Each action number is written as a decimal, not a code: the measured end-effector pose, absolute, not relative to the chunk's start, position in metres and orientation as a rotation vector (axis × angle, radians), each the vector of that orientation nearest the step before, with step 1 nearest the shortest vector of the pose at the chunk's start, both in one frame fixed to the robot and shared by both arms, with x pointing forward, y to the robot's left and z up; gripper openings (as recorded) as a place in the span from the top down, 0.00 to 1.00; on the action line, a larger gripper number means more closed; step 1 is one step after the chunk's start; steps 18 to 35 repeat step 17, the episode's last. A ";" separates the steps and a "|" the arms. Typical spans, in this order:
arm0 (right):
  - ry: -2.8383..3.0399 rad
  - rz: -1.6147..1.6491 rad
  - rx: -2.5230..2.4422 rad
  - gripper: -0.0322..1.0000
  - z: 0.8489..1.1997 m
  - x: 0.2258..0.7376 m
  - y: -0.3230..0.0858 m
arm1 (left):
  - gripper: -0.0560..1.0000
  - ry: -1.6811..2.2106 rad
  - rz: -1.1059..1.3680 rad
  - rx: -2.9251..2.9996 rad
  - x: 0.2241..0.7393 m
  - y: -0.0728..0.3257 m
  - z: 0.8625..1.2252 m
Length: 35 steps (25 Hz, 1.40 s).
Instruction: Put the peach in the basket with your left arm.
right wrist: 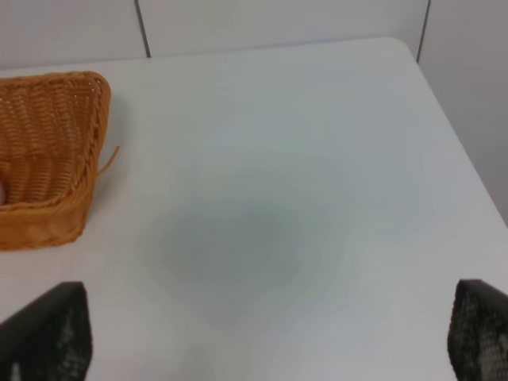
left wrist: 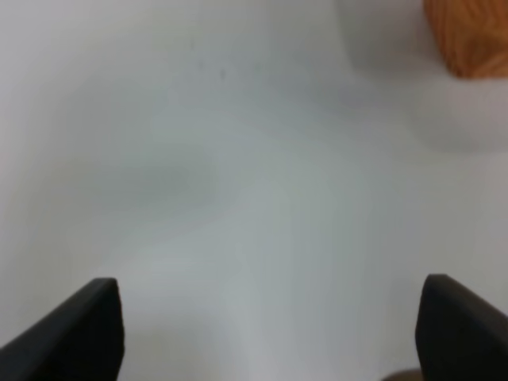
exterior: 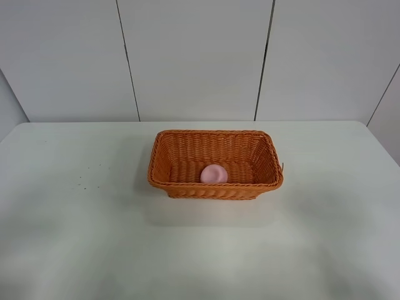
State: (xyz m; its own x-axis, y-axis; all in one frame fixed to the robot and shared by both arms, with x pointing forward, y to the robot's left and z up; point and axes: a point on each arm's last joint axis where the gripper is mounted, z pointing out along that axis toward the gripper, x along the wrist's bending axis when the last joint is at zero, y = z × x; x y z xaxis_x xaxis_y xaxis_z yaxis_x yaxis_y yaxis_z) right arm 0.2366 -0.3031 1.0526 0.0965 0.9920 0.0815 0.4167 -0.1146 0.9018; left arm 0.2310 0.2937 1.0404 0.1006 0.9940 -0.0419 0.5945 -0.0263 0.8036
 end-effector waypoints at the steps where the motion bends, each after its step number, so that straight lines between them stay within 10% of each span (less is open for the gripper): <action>1: 1.411 0.987 1.638 0.30 1.053 0.237 -0.303 | 0.14 1.561 0.758 1.692 0.229 0.294 1.040; 35: 1.411 0.987 1.638 0.30 1.053 0.237 -0.303 | 0.14 1.552 0.772 1.683 0.227 0.294 1.040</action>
